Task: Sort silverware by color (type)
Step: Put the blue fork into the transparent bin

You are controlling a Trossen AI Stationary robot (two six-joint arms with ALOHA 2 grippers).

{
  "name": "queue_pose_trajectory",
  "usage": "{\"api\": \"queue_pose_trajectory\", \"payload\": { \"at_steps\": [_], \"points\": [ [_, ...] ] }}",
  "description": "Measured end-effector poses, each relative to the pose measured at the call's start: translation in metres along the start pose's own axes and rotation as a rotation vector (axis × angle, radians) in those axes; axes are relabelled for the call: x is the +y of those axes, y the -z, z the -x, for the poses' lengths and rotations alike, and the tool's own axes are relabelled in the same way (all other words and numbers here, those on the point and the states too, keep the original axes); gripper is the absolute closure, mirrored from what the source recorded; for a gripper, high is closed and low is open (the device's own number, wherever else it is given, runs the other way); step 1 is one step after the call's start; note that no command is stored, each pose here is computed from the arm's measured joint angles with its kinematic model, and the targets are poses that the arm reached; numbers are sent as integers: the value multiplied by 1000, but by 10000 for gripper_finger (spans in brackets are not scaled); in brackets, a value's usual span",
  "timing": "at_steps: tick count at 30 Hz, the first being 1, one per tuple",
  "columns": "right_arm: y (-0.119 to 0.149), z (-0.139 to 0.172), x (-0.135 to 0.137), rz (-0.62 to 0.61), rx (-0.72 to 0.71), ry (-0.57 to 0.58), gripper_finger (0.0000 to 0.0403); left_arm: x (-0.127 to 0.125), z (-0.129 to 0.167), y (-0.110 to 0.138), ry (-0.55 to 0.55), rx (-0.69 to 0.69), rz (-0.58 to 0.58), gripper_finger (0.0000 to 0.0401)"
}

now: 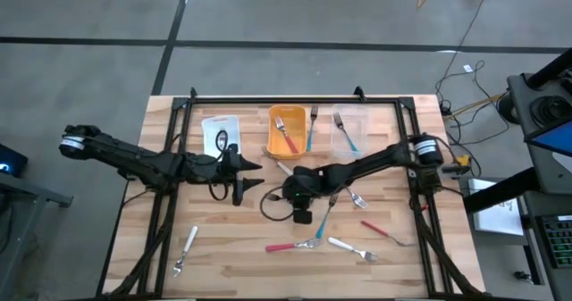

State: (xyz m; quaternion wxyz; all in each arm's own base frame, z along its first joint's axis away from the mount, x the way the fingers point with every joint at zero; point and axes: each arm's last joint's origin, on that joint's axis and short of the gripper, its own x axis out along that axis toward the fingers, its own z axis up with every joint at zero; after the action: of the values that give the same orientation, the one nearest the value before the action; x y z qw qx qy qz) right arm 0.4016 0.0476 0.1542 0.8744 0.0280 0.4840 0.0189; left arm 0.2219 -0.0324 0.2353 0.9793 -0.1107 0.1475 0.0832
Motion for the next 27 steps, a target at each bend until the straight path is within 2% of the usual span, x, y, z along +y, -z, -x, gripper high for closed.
{"api": "queue_pose_trajectory", "payload": {
  "at_steps": [9,15,20,24,27],
  "points": [
    [-4,-29,0,-24,37,66,289,0,0,0,0,0,-15,200],
    [0,-39,-1,-22,53,73,319,1,0,-5,-43,-24,-87,200],
    [0,-38,-1,-25,49,72,381,-4,4,-32,-124,-96,-271,200],
    [-3,-32,-1,-57,39,45,392,-9,10,-58,-173,-154,-439,200],
    [-5,-22,0,-86,40,26,393,-10,15,-68,-182,-179,-534,200]
  ]
}}
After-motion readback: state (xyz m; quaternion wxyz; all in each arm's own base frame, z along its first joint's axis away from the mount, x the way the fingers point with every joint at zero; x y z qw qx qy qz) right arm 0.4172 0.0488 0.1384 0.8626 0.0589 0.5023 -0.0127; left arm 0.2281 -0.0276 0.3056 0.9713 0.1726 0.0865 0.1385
